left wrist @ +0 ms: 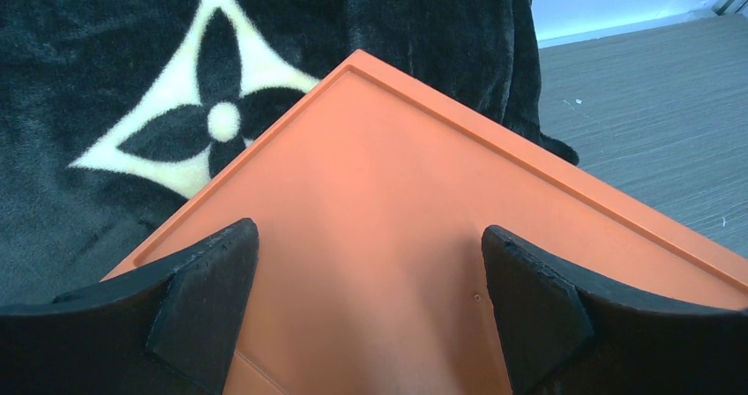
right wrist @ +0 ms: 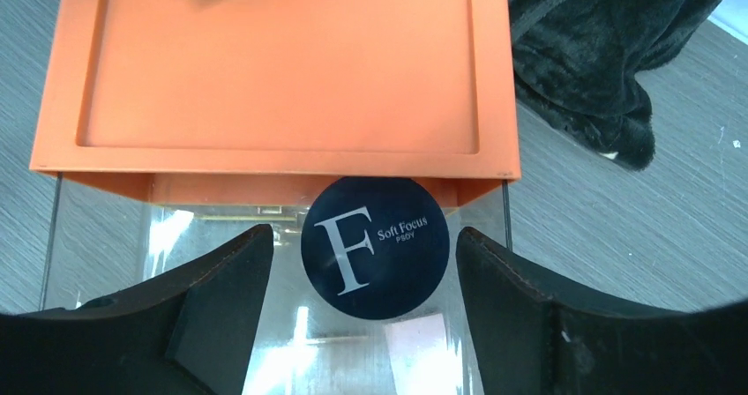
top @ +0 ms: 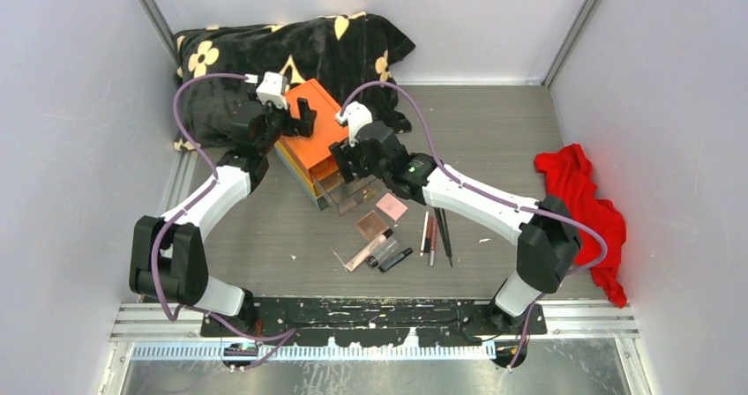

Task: Organize the makeup
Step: Place the makeup in the drawer.

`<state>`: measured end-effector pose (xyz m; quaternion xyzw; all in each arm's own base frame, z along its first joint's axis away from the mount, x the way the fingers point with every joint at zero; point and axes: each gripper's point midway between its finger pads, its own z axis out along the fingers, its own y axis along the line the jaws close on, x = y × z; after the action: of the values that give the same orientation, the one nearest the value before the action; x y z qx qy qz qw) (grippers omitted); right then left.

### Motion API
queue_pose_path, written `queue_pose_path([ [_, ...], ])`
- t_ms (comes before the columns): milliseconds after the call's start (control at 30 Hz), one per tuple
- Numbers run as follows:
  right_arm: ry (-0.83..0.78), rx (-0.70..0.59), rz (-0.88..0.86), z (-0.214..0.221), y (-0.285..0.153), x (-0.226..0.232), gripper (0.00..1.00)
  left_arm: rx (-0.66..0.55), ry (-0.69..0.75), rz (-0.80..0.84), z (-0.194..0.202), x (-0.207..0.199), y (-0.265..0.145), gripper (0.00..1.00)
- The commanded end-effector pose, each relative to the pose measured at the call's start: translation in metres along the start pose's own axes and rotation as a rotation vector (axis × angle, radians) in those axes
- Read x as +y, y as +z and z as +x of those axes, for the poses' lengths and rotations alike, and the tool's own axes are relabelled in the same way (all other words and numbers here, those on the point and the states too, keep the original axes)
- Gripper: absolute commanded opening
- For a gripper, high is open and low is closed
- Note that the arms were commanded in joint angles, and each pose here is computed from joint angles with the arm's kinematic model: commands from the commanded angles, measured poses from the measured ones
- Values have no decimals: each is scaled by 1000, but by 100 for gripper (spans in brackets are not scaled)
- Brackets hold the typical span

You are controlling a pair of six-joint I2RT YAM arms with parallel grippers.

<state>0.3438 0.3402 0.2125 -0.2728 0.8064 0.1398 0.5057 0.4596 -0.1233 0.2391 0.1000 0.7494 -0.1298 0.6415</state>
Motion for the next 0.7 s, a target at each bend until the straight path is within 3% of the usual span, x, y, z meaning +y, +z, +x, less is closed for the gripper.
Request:
queue_pose_path([
  [0,8,-120,47,-40,-10,-15,83,485,-113,-64,144,6,-39,97],
  [233,2,-142,38,-49,-26,-17,86,488,-110,-65,145,6,-38,97],
  [500,14,-242,115,-73,-76,-41,86,495,-107,-63,148,7,-37,97],
  [667,11,-205,199,-50,-94,-63,88,501,-100,-64,150,7,-38,97],
])
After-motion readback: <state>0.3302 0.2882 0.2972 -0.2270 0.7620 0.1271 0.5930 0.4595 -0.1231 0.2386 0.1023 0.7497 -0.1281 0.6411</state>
